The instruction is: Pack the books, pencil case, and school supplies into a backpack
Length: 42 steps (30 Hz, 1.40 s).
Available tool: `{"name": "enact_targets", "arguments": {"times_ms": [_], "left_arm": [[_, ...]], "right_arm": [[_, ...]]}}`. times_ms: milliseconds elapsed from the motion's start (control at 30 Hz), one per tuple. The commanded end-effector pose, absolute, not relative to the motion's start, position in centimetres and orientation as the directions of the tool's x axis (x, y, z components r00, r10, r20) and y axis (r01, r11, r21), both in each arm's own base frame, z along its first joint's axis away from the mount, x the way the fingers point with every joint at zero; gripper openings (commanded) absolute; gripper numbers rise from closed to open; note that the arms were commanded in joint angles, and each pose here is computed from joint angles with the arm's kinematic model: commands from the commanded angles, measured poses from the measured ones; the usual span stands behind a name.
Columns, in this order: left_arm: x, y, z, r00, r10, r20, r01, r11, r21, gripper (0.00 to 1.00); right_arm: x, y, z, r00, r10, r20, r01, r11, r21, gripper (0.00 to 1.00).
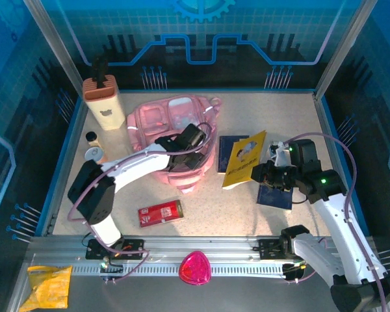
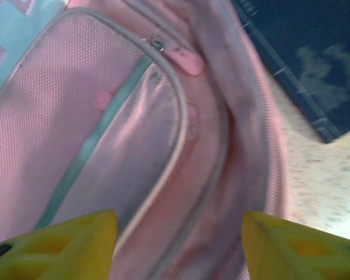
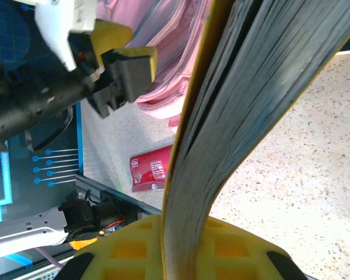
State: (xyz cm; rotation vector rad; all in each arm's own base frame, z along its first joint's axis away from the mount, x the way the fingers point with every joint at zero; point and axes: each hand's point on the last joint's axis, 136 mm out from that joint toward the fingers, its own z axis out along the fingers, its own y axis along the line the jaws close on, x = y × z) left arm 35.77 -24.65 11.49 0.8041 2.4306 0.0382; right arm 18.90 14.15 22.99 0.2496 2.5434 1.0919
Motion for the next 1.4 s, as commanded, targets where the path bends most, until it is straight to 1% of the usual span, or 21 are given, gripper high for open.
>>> {"name": "enact_targets", "arguments": {"times_ms": [0,100,167,233,267,333,400,500,567,600,833,1000,1133,1300,1367], "left_arm": [[37.8,-23.9,11.0,-0.616,0.638,-0.462,0.577,0.765,0.287,0.61],[38.6,-24.1,9.1,-0.626,0.656,-0.422,0.599,0.751,0.279,0.65],[39.0,-23.9,8.0,-0.631,0.661,-0.407,0.600,0.748,0.285,0.66],[39.7,-23.7,7.5,-0.633,0.659,-0.407,0.591,0.751,0.296,0.64],[40.0,-23.6,7.3,-0.633,0.661,-0.404,0.590,0.749,0.301,0.61],[40.4,-23.6,7.4,-0.626,0.663,-0.411,0.586,0.747,0.312,0.49],[40.9,-23.5,7.6,-0.617,0.663,-0.424,0.584,0.747,0.318,0.33],[41.2,-23.4,8.7,-0.607,0.664,-0.438,0.579,0.746,0.330,0.14],[41.3,-23.4,10.2,-0.597,0.656,-0.462,0.571,0.752,0.330,0.03],[41.2,-23.6,11.3,-0.592,0.649,-0.478,0.569,0.756,0.322,0.00],[41.3,-22.7,20.7,-0.505,0.622,-0.599,0.529,0.771,0.354,0.00],[42.2,-21.1,25.7,-0.464,0.593,-0.658,0.499,0.789,0.360,0.00],[42.3,-21.1,28.0,-0.418,0.606,-0.677,0.522,0.770,0.366,0.00],[42.3,-21.2,28.6,-0.427,0.570,-0.703,0.528,0.787,0.317,0.00],[42.1,-21.3,29.4,-0.421,0.554,-0.718,0.532,0.792,0.300,0.00]], "right_arm": [[19.8,14.1,25.2,-0.895,0.281,-0.345,-0.064,0.687,0.724,0.05],[20.1,14.1,25.0,-0.898,0.279,-0.341,-0.060,0.688,0.723,0.05],[20.2,14.2,24.9,-0.898,0.278,-0.341,-0.062,0.686,0.724,0.05],[20.5,14.3,24.8,-0.899,0.281,-0.336,-0.060,0.681,0.730,0.05],[20.5,14.4,24.7,-0.901,0.279,-0.333,-0.060,0.680,0.731,0.05],[20.6,14.4,24.5,-0.903,0.276,-0.328,-0.057,0.681,0.730,0.05],[20.7,14.4,24.4,-0.904,0.272,-0.329,-0.057,0.686,0.726,0.05],[20.7,14.4,24.4,-0.905,0.269,-0.330,-0.059,0.688,0.723,0.05],[20.7,14.3,24.4,-0.905,0.266,-0.331,-0.061,0.691,0.721,0.05],[20.6,14.3,24.5,-0.906,0.264,-0.330,-0.060,0.692,0.719,0.05],[20.2,15.8,26.2,-0.917,0.227,-0.328,-0.114,0.638,0.762,0.06],[20.4,17.7,26.3,-0.927,0.191,-0.323,-0.147,0.610,0.779,0.07],[20.8,20.7,26.7,-0.933,0.124,-0.338,-0.212,0.569,0.794,0.07],[21.3,20.8,26.2,-0.922,0.124,-0.367,-0.215,0.625,0.751,0.07],[21.1,21.5,27.3,-0.914,0.117,-0.388,-0.257,0.574,0.778,0.07]]}}
